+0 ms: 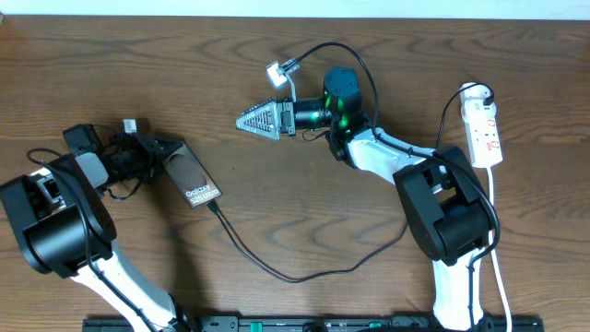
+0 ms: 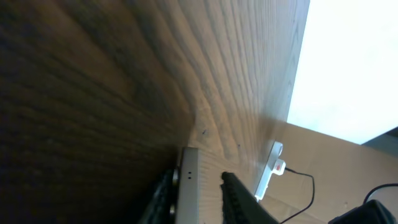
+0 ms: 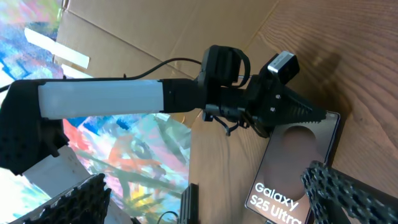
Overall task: Plug charger to phone and switch on socket
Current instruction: 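Lower the phone flat onto the table with the left gripper and release, then move the right gripper to the power strip beside the charger adapter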
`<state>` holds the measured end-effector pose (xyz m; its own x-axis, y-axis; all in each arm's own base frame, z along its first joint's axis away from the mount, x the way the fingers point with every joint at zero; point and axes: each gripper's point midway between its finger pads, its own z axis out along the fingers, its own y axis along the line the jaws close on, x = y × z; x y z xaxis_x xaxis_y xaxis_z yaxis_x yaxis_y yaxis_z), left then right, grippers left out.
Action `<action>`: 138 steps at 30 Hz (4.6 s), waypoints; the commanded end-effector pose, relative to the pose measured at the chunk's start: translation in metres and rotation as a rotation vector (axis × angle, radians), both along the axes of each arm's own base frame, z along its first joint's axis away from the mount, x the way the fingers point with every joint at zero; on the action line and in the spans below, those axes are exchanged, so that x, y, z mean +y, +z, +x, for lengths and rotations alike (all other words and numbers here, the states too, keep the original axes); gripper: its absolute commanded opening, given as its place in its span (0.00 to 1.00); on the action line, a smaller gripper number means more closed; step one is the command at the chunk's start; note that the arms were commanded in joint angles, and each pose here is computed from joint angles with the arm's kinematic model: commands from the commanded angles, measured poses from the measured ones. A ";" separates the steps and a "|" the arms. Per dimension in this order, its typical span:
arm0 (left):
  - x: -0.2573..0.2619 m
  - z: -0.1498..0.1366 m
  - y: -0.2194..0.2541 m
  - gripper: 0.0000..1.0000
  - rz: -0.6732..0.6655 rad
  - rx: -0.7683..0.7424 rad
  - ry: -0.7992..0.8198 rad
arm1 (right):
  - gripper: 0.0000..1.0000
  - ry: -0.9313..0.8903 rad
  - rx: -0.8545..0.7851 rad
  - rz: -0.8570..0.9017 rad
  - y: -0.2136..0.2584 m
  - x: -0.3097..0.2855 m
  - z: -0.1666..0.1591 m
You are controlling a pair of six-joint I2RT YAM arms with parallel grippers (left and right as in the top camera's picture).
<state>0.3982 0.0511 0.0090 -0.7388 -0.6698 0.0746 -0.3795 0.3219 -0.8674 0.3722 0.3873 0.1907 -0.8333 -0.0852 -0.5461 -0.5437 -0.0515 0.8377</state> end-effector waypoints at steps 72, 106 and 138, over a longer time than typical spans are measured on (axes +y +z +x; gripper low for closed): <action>0.030 -0.152 -0.083 0.91 0.370 0.869 0.030 | 0.99 0.013 -0.016 0.011 0.009 -0.001 0.000; 0.012 -0.076 0.161 0.91 0.534 -0.103 0.042 | 0.99 -0.234 0.101 -0.024 0.040 -0.072 0.075; 0.011 -0.076 0.175 0.91 0.572 -0.168 0.035 | 0.99 -1.074 0.152 -0.569 0.101 -0.534 0.085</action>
